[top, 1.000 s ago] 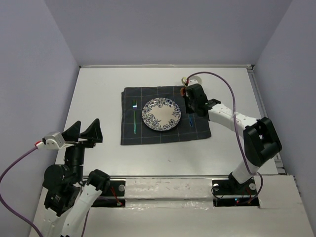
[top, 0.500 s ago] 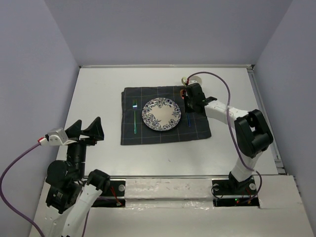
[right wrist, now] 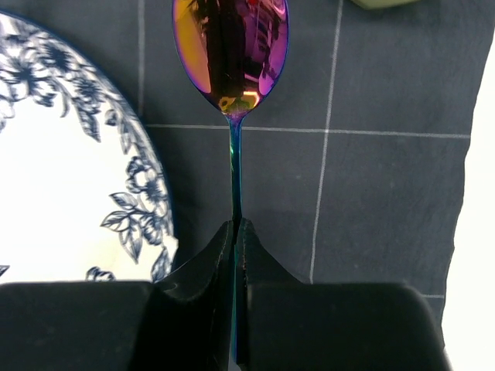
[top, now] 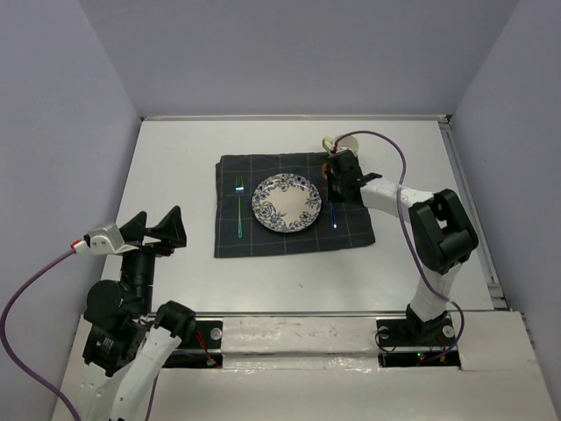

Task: Set the dinner table for one person

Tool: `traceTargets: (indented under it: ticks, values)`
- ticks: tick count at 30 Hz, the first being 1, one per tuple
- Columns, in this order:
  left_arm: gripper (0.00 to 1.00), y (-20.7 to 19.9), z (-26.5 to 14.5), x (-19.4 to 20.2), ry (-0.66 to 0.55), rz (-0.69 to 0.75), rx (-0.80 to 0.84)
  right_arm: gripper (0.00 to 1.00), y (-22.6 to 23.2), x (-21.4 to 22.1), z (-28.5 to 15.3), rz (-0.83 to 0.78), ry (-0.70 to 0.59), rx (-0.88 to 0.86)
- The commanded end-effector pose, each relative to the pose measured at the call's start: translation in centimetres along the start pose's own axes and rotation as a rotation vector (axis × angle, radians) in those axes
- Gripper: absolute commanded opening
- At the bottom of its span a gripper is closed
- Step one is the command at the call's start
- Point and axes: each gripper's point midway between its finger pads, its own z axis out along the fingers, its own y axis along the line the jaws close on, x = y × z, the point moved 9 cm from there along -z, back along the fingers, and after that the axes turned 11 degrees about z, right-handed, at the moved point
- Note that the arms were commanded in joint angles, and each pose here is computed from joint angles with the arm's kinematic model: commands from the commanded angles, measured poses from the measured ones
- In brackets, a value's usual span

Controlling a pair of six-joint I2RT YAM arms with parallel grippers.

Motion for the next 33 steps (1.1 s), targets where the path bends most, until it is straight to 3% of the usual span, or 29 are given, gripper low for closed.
traceTargets:
  ticks: [1,33]
  values:
    - [0.99,-0.3,0.5,-0.2,-0.009,0.007,0.009,0.00,0.0,-1.3,0.5,0.040,-0.067,0.012]
    - [0.99,-0.2,0.6,-0.2,-0.008,0.014,0.001,0.00,-0.5,-1.4,3.0,0.026,-0.067,0.085]
